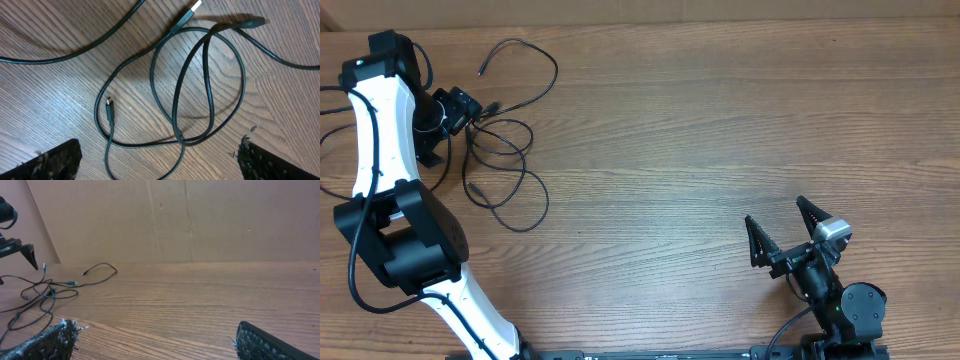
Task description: Untangle cables
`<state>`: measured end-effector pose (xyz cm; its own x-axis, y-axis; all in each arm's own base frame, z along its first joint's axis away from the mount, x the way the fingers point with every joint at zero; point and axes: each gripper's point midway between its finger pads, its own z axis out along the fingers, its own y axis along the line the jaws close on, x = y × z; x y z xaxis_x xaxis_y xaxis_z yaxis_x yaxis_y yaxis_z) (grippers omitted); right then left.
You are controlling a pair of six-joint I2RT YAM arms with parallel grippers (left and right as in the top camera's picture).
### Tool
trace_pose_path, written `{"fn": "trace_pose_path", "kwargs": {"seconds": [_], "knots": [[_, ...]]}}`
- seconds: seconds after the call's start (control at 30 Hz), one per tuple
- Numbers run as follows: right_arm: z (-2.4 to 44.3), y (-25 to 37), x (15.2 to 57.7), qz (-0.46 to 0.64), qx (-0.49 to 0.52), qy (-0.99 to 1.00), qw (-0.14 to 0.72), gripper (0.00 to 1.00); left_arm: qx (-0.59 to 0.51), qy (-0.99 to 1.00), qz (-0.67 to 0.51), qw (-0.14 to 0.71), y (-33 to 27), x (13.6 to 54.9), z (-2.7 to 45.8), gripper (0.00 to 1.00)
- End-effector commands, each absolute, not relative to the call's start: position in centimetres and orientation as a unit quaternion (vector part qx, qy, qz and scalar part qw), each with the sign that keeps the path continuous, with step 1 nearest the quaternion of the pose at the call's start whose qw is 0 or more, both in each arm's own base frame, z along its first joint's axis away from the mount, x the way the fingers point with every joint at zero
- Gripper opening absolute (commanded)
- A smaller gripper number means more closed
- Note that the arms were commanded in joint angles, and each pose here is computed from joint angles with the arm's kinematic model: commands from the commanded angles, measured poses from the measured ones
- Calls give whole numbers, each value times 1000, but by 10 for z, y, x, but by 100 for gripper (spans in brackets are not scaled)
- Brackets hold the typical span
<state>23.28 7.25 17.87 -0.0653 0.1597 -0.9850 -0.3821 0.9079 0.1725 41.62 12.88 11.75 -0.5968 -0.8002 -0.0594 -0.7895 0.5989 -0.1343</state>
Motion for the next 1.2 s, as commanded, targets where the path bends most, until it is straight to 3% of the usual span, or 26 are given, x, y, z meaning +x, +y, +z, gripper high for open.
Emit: {"fn": "trace_pose_path", "kwargs": {"seconds": [0.0,0.43,1.17], "knots": [[176,72,233,196,-78,702,681,100,-443,894,-43,54,128,416,114,100],[176,72,233,196,-78,702,680,100,-442,893,-45,69,127,416,127,99],[176,72,233,196,-78,702,680,100,-431,882,-60,183,122,403,223,100]]}}
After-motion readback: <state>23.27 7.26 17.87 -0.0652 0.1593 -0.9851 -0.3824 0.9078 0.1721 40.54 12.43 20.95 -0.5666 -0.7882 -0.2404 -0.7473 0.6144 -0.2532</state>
